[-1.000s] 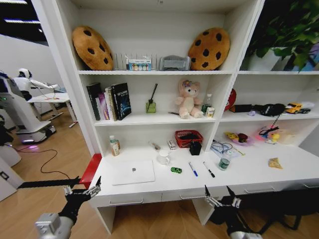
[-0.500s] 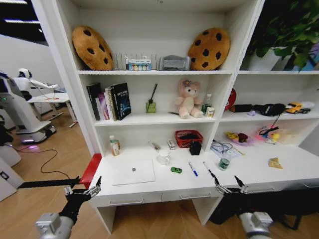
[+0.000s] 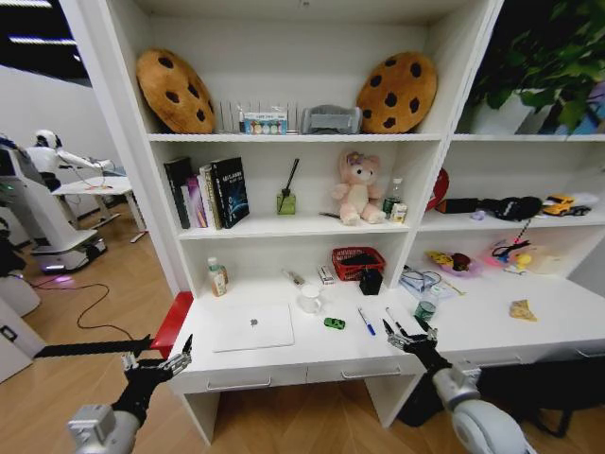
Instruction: Organize the objects on the table.
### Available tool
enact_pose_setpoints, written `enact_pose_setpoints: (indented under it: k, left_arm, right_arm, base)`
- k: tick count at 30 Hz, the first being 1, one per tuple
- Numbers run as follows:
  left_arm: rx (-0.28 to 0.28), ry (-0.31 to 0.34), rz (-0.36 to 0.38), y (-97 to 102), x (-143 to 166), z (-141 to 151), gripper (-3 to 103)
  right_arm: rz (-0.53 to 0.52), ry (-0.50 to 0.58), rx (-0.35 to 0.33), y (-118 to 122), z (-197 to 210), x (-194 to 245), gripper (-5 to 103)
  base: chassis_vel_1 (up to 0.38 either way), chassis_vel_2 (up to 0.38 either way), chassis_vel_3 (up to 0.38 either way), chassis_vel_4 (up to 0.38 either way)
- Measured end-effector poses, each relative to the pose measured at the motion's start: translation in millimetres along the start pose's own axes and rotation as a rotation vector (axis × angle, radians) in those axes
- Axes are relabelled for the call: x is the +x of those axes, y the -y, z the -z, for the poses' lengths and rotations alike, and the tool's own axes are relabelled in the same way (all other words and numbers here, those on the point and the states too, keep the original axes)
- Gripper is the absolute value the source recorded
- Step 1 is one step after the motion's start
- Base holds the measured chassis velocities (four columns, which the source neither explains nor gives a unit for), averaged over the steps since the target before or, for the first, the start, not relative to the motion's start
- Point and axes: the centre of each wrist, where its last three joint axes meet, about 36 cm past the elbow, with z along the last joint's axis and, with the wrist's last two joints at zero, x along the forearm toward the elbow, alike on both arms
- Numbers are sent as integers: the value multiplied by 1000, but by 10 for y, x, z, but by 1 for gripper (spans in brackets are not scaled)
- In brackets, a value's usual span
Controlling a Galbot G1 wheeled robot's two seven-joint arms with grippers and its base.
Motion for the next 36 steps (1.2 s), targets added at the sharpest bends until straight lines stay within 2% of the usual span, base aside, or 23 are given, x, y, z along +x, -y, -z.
enact_pose_setpoints:
  k: [4, 9, 13, 14, 17, 21, 26, 29, 36]
  left_arm:
    - [0, 0, 0, 0, 0, 0, 100]
    - [0, 0, 0, 0, 0, 0, 100]
    - [0, 0, 0, 0, 0, 0, 100]
    - [0, 0, 0, 0, 0, 0, 100]
    - [0, 0, 0, 0, 0, 0, 100]
    - [0, 0, 0, 0, 0, -1, 100]
    - [0, 0, 0, 0, 0, -1, 100]
    - [0, 0, 0, 0, 0, 0, 100]
    - [0, 0, 0, 0, 0, -1, 100]
  right_arm:
    - [-4, -15, 26, -50, -43, -94, 100]
    - [59, -3, 5, -110, -52, -248, 100]
    - [244, -38, 16, -48, -79, -527, 100]
    - [244, -38, 16, -48, -79, -527, 100]
    - [359, -82, 14, 47, -157, -658, 100]
    - [419, -110, 46, 208, -308, -806, 100]
    - [487, -126, 53, 266, -351, -923, 100]
    - [585, -136, 66, 322, -345, -1157, 100]
    - [693, -177, 103, 461, -482, -1458, 100]
  base:
    - [-98, 95, 101, -95]
    - [-70, 84, 94, -74]
    - [0, 0, 0, 0]
    - [0, 0, 0, 0]
    - [0, 0, 0, 0]
    - [0, 0, 0, 0]
    - [0, 0, 0, 0]
    - [0, 0, 0, 0]
    - [0, 0, 0, 0]
